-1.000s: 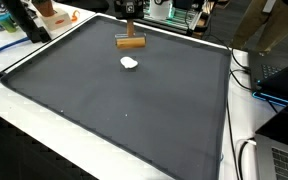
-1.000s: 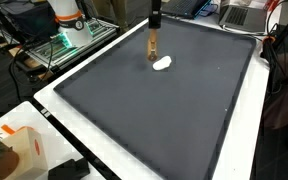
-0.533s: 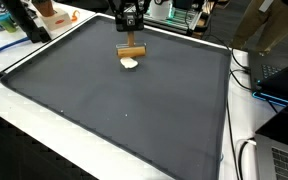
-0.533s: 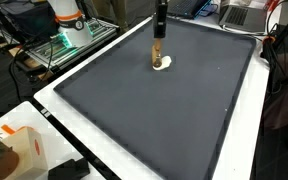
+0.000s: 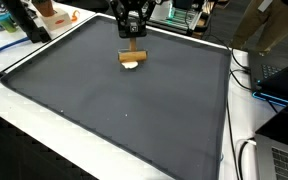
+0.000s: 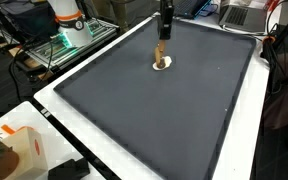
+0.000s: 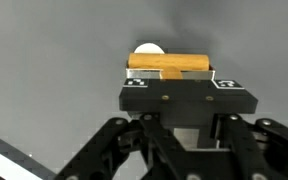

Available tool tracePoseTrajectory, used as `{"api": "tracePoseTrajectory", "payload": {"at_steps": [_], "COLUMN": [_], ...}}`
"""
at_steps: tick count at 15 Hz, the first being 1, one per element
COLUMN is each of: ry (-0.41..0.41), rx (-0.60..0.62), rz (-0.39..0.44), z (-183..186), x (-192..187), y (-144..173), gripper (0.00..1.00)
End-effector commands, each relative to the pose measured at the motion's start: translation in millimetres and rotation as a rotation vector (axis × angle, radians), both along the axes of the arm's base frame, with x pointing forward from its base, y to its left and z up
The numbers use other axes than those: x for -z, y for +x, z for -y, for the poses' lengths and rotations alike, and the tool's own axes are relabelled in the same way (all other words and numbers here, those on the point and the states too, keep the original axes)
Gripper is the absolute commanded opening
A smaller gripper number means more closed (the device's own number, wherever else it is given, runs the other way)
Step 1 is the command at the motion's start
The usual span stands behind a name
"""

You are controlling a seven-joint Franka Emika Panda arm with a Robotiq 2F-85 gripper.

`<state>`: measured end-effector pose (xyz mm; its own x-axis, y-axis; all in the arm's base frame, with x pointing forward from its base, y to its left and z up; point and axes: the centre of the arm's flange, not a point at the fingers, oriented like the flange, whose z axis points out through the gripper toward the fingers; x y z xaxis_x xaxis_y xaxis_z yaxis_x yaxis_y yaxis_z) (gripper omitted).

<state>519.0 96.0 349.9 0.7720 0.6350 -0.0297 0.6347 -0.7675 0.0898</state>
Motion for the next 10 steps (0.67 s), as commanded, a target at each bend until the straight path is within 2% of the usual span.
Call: {"api": "tracePoseTrajectory", "payload": {"at_steps": [1,7,10], "ry": [0.019,0.041,0.08], "rx": [-0.034,-0.044,-0.036], "rz": [0.028,0.015,0.013], "z": [-14,-17,-14], "x": [13,22,25], "y": [4,11,16], "gripper": [0.23,0.23,0.23]}}
